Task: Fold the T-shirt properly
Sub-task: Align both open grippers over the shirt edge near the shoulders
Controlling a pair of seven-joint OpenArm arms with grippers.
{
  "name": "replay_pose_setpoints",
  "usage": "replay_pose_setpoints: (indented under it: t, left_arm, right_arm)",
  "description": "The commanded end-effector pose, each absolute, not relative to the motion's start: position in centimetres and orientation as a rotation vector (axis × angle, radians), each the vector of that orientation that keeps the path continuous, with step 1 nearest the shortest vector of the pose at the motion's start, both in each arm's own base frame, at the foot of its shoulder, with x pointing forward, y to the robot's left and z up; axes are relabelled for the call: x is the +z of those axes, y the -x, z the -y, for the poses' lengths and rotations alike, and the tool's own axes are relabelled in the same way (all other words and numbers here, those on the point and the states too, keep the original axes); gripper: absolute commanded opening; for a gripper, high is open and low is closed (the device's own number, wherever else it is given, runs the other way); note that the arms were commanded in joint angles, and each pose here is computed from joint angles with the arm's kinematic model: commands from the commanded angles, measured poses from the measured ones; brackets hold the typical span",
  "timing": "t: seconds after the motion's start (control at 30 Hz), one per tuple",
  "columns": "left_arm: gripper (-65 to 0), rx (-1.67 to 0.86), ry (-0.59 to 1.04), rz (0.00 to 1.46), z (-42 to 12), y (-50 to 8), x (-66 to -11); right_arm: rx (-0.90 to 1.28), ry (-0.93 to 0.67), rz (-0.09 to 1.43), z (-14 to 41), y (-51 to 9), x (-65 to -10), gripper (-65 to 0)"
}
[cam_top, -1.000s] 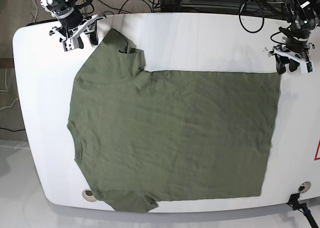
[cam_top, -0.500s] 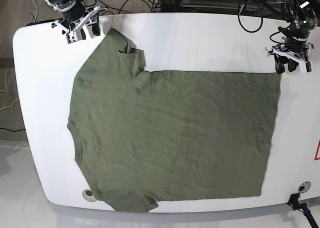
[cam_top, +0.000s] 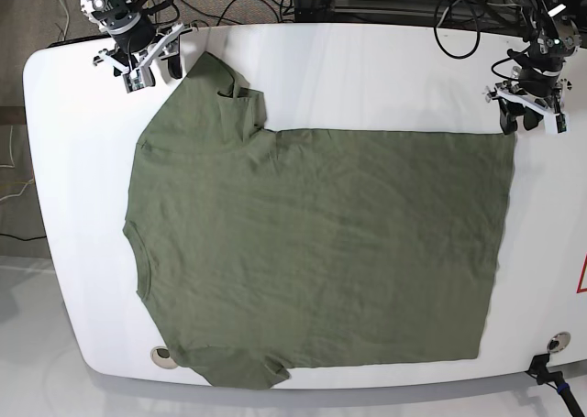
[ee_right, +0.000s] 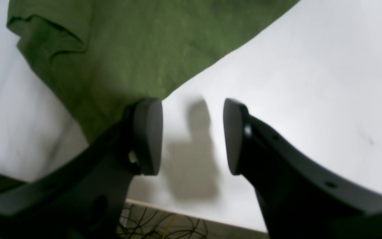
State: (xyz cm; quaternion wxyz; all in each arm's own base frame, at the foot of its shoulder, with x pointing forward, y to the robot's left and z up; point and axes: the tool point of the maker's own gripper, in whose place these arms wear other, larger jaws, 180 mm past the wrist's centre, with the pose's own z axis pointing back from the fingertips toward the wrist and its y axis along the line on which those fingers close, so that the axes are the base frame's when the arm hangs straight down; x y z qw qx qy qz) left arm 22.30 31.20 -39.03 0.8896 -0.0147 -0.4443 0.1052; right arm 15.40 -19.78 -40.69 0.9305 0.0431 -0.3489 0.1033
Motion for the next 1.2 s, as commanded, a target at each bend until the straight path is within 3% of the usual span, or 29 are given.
replay_pose_setpoints:
  t: [0.0,0.37,1.17]
  left_arm:
    - [-37.7,0.188,0.038,0.968,-31.0,-23.3,-37.9]
    - [-38.5,0.143,0.081,0.939,-28.9,-23.8,-38.8]
    - [-39.8,0.127,0.051,0.967,-30.3,-24.9,-38.4]
  right_arm:
    - [0.23,-0.085,0.744,19.8,-15.9,-40.0,-36.6]
    - [0.229,-0.07,0.774,20.1,-17.3,-39.5,-36.9]
    - [0.231,-0.086,0.818,19.2,-19.2,-38.7,-35.8]
